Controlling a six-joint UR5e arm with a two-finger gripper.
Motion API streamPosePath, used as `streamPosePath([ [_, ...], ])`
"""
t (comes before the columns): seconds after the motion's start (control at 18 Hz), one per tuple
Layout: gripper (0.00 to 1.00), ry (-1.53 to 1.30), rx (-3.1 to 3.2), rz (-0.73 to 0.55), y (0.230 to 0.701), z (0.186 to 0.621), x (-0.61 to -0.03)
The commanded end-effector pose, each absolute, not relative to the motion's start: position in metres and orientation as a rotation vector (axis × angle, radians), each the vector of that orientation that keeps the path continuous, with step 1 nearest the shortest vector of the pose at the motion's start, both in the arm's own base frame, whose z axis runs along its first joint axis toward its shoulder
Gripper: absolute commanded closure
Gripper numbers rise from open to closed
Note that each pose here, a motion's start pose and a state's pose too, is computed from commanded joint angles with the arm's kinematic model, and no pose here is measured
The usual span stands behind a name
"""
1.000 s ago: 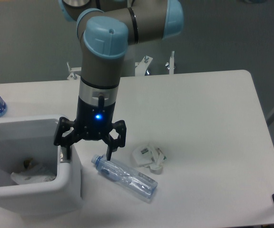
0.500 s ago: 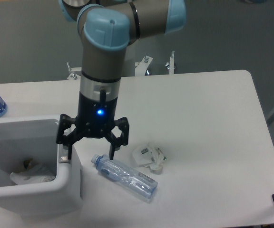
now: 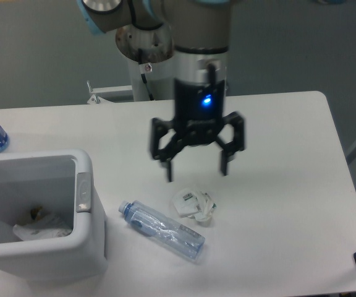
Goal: Open the trash can
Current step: 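Lift the gripper up and away from the opened trash can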
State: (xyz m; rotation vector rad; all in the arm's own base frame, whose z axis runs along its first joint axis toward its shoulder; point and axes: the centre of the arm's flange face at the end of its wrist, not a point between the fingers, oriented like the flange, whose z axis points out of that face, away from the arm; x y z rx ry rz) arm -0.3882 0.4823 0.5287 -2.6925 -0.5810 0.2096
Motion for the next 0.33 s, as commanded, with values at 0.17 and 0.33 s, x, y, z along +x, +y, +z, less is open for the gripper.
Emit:
streamPosePath([
  [0.17, 0.00, -0.424, -2.848, 0.274, 0.463, 0.521, -0.397],
  [0.33, 0.00, -0.388, -2.915, 0.328, 0.448, 0.514, -0.410],
])
